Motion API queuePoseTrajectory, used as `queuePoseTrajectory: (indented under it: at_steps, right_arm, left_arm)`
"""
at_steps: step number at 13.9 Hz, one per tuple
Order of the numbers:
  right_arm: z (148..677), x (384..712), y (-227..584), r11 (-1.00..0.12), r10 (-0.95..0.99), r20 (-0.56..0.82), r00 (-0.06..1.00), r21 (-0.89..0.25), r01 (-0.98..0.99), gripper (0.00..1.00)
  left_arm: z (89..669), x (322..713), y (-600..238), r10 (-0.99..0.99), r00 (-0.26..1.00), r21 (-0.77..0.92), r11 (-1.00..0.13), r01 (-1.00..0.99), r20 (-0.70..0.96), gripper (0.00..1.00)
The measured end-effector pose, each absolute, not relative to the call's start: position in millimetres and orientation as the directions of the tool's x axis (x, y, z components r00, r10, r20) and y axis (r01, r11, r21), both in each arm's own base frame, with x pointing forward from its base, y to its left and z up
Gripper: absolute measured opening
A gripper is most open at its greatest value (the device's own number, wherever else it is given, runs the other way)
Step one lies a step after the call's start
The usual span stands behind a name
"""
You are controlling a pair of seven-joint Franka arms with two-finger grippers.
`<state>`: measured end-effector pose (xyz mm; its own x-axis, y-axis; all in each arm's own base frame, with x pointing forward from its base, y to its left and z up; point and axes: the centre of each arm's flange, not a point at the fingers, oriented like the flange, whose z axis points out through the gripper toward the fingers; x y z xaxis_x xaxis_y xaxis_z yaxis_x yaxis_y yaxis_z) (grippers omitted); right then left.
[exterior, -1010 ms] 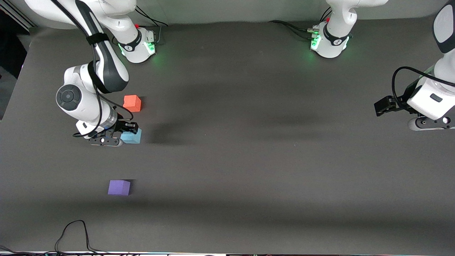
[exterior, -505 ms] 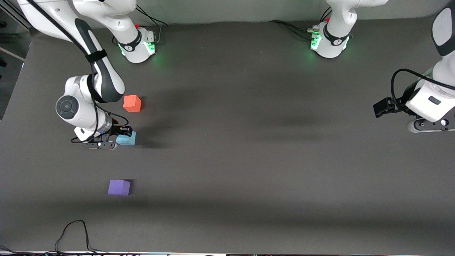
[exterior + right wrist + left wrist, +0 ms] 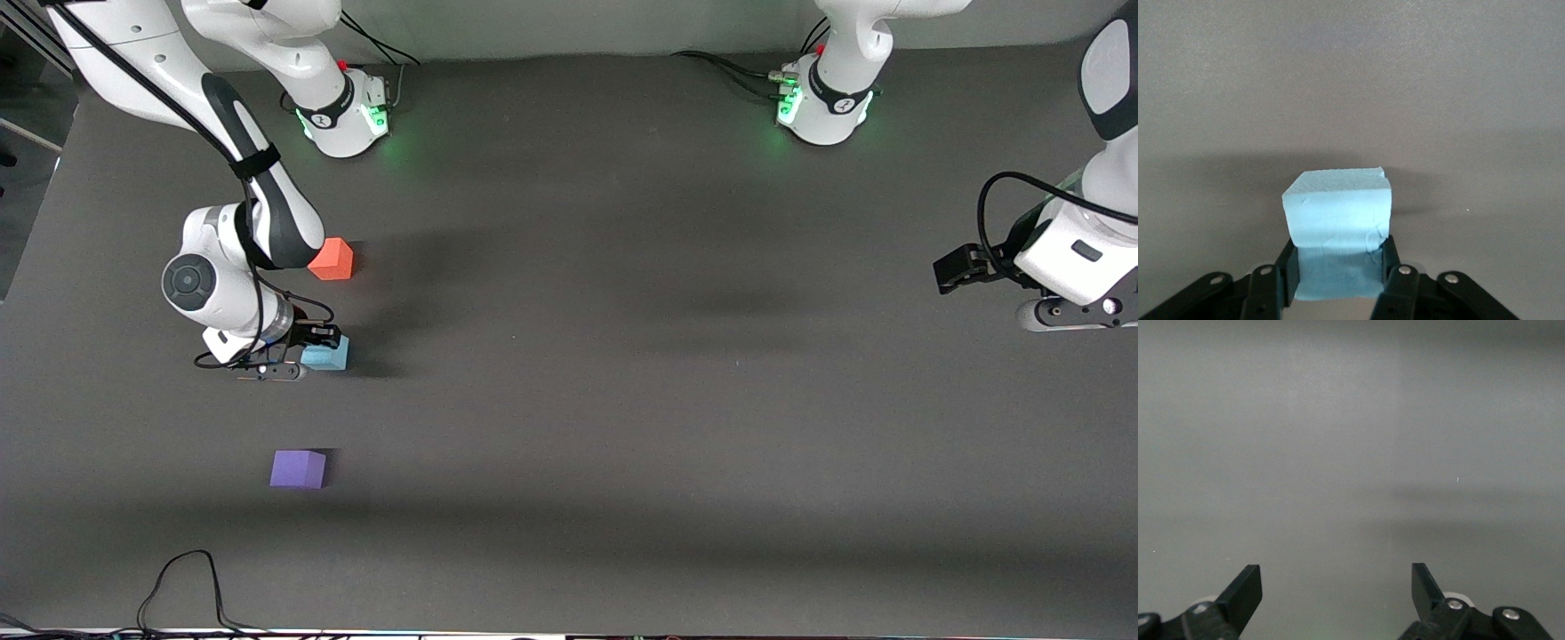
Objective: Place blue block between orange and purple blocks
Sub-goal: 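Lower the blue block between the orange and purple blocks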
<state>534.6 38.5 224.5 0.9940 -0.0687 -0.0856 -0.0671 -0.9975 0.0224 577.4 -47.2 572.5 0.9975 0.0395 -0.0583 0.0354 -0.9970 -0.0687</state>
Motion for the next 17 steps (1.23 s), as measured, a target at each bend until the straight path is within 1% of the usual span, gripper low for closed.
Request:
queuePoseTrajectory:
  at_steps: [5, 7, 17]
  right_arm:
    - [215.3, 537.2, 38.8, -0.998, -0.054, -0.065, 0.996, 0.017, -0.053, 0.51]
    - [214.9, 537.8, 38.7, -0.999, -0.052, -0.062, 0.997, 0.017, -0.051, 0.48]
    - [215.3, 539.5, 25.8, -0.999, -0.037, -0.056, 0.998, 0.021, -0.036, 0.48]
  left_arm:
    - [567.4, 579.5, -47.2, 0.040, 0.997, -0.070, -0.997, 0.035, -0.067, 1.00]
    - [565.9, 580.1, -47.2, 0.040, 0.997, -0.070, -0.997, 0.035, -0.070, 1.00]
    - [566.0, 580.2, -47.2, 0.040, 0.997, -0.070, -0.997, 0.035, -0.069, 1.00]
